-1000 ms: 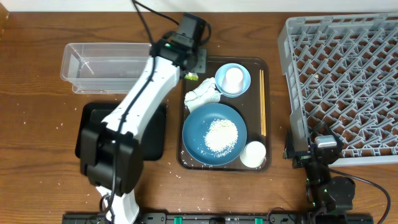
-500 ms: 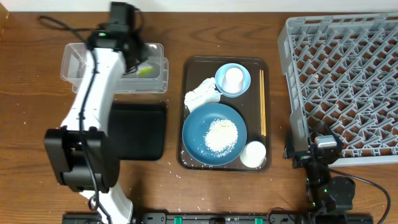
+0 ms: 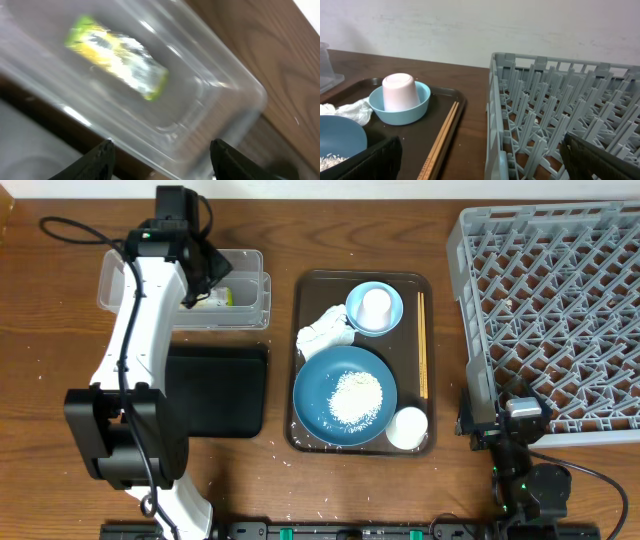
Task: Sort waste into correct bins and load items into the dishwasher rack
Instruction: 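Grasp the yellow wrapper and drop it into the clear bin, then reach left gripper back and grasp the white tissue, then carry the tissue left and release it into the clear bin, then reach right gripper to the pink cup and grasp it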
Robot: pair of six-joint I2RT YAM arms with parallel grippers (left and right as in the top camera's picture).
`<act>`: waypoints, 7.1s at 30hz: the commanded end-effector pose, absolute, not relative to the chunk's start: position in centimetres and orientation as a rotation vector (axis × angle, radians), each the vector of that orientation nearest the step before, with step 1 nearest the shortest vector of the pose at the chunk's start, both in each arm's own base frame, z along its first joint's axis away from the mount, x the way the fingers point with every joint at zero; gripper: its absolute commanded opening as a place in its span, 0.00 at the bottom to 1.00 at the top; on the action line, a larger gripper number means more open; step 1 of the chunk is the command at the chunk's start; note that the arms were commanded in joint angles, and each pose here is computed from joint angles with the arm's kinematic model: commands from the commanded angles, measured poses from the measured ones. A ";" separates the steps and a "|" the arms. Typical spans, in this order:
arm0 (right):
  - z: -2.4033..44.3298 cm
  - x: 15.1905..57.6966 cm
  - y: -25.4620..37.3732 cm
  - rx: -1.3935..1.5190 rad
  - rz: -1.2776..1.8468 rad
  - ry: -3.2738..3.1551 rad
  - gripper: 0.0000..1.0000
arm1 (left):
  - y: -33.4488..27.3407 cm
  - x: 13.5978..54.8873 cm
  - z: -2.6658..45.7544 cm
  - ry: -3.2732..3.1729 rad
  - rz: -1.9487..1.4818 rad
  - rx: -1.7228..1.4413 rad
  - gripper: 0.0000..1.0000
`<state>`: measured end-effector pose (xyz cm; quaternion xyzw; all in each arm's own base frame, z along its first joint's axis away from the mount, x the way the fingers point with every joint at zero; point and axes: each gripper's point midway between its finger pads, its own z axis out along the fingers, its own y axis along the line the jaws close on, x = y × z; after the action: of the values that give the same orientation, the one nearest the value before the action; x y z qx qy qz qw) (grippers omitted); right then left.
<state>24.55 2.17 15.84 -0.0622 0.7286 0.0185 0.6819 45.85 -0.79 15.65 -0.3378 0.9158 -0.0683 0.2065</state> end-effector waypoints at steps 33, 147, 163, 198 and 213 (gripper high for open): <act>15.7 24.6 1.9 -0.141 0.024 1.640 0.99 | -21.4 42.8 3.4 2.929 -0.250 -0.011 0.63; 26.9 22.3 4.3 -0.193 0.172 1.166 0.99 | 19.0 35.1 20.2 2.257 -0.116 -1.566 0.90; 34.4 20.1 5.4 -0.196 0.331 0.965 0.99 | 19.0 35.1 20.2 2.257 -0.116 -1.566 0.91; 21.9 42.7 25.9 -0.907 0.360 2.253 0.99 | 19.0 35.1 20.2 2.257 -0.116 -1.566 0.91; 11.4 46.2 21.6 -0.178 0.196 2.638 0.99 | 19.0 35.1 20.2 2.257 -0.116 -1.566 0.91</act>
<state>46.12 21.58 12.54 -0.1015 0.9590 0.0778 0.2529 35.30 18.78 20.55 -0.5598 0.8029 -0.0456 0.2000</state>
